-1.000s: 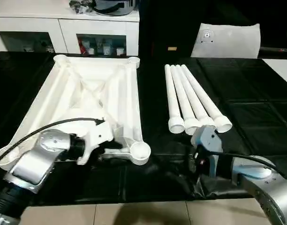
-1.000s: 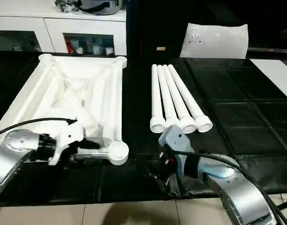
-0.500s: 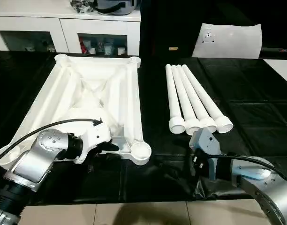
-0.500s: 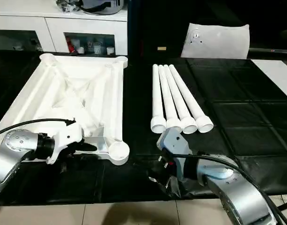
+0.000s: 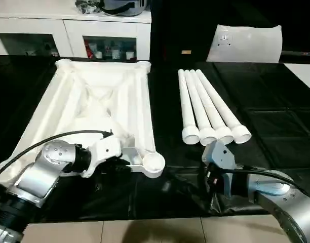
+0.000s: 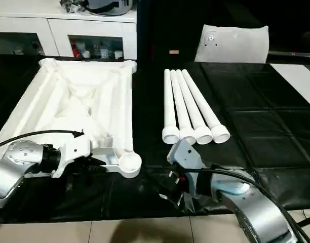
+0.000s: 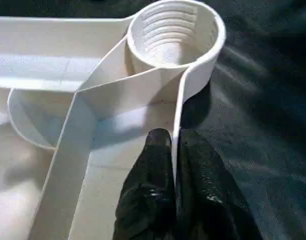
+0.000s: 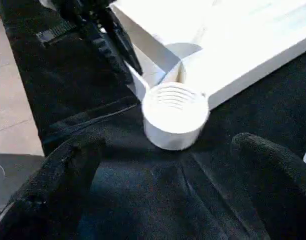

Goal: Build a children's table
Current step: Move table base

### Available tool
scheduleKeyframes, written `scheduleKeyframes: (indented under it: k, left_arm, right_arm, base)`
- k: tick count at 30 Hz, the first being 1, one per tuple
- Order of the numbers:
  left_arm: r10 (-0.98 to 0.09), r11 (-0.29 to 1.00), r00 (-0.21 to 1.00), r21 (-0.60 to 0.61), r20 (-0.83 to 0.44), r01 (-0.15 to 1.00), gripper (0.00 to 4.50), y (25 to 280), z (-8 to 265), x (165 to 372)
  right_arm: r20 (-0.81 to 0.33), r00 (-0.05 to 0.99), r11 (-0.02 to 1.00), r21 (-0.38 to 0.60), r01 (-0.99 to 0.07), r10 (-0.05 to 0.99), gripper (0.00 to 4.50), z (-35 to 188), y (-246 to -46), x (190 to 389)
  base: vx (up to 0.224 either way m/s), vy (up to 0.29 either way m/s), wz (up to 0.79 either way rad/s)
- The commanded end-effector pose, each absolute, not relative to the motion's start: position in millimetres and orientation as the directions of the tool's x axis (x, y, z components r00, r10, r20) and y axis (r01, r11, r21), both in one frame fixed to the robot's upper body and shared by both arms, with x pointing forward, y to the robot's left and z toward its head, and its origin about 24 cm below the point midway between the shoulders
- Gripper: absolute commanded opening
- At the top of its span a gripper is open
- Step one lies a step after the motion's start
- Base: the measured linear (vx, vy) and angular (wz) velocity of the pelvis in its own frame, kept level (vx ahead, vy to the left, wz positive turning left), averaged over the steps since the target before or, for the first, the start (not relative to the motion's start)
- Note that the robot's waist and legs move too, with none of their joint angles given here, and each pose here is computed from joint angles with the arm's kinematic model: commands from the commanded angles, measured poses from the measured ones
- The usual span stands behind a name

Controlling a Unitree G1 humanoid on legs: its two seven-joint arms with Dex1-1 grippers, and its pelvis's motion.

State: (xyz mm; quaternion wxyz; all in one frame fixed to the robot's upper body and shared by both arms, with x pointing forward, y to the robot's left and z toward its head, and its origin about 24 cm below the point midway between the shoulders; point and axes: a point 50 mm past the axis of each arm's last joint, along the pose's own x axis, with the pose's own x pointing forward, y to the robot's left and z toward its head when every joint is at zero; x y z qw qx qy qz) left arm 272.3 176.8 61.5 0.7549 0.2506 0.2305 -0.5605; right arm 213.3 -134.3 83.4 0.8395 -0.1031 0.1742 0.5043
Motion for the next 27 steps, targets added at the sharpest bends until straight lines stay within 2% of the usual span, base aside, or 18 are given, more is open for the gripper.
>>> scheduleKeyframes:
  k: [1, 6, 12, 16, 17, 18, 19, 23, 25, 26, 27]
  left_arm:
    - [-0.698, 0.357, 0.370, 0.151, -0.613, 0.922, 0.03, 178.5, 59.9, 281.5]
    - [-0.708, 0.403, 0.417, 0.159, -0.570, 0.901, 0.03, 172.2, 61.8, 286.7]
    - [-0.739, 0.358, 0.375, 0.145, -0.560, 0.922, 0.03, 166.5, 59.9, 283.8]
    - [-0.718, 0.362, 0.385, 0.161, -0.580, 0.918, 0.03, 170.9, 58.6, 281.9]
    - [-0.732, 0.363, 0.386, 0.158, -0.561, 0.918, 0.29, 170.8, 60.8, 281.2]
    - [-0.747, 0.359, 0.381, 0.152, -0.545, 0.921, 0.29, 170.1, 62.7, 280.7]
    - [-0.765, 0.352, 0.371, 0.141, -0.526, 0.925, 0.57, 169.7, 65.8, 279.5]
    - [-0.783, 0.348, 0.382, 0.164, -0.490, 0.923, 0.71, 173.6, 79.2, 278.2]
    - [-0.789, 0.355, 0.391, 0.168, -0.473, 0.920, 1.02, 175.0, 83.8, 278.1]
    - [-0.791, 0.371, 0.413, 0.185, -0.452, 0.910, 1.07, 177.3, 91.9, 278.5]
    - [-0.791, 0.373, 0.417, 0.187, -0.448, 0.909, 1.15, 177.6, 93.2, 278.5]
  right_arm:
    - [-0.389, 0.446, 0.477, -0.018, -0.879, 0.806, 4.50, 86.6, -134.6, 217.1]
    - [-0.389, 0.461, 0.488, -0.033, -0.872, 0.798, 4.50, 86.8, -133.6, 221.0]
    - [-0.381, 0.467, 0.488, -0.047, -0.871, 0.798, 4.50, 89.6, -132.5, 223.9]
    - [-0.350, 0.534, 0.556, -0.045, -0.830, 0.769, 4.50, 92.8, -135.2, 233.0]
    - [-0.323, 0.578, 0.598, -0.046, -0.800, 0.749, 4.50, 95.2, -136.3, 239.0]
    - [-0.308, 0.600, 0.619, -0.046, -0.784, 0.738, 4.50, 96.6, -136.7, 242.1]
    - [-0.290, 0.614, 0.634, -0.032, -0.773, 0.734, 4.50, 98.4, -136.3, 245.2]
    - [-0.253, 0.650, 0.664, -0.036, -0.747, 0.717, 4.50, 104.5, -125.7, 258.6]
    - [-0.246, 0.674, 0.687, -0.039, -0.725, 0.697, 4.50, 104.8, -122.2, 264.9]
    - [-0.258, 0.722, 0.735, -0.063, -0.675, 0.641, 4.50, 104.4, -117.2, 278.7]
    - [-0.262, 0.730, 0.742, -0.071, -0.667, 0.631, 4.50, 104.5, -116.2, 281.2]
  base:
    - [0.000, 0.000, 0.00]
    - [0.000, 0.000, 0.00]
    - [0.000, 0.000, 0.00]
    - [0.000, 0.000, 0.00]
    - [0.000, 0.000, 0.00]
    - [0.000, 0.000, 0.00]
    - [0.000, 0.000, 0.00]
    - [0.000, 0.000, 0.00]
    - [0.000, 0.000, 0.00]
    - [0.000, 0.000, 0.00]
    - [0.000, 0.000, 0.00]
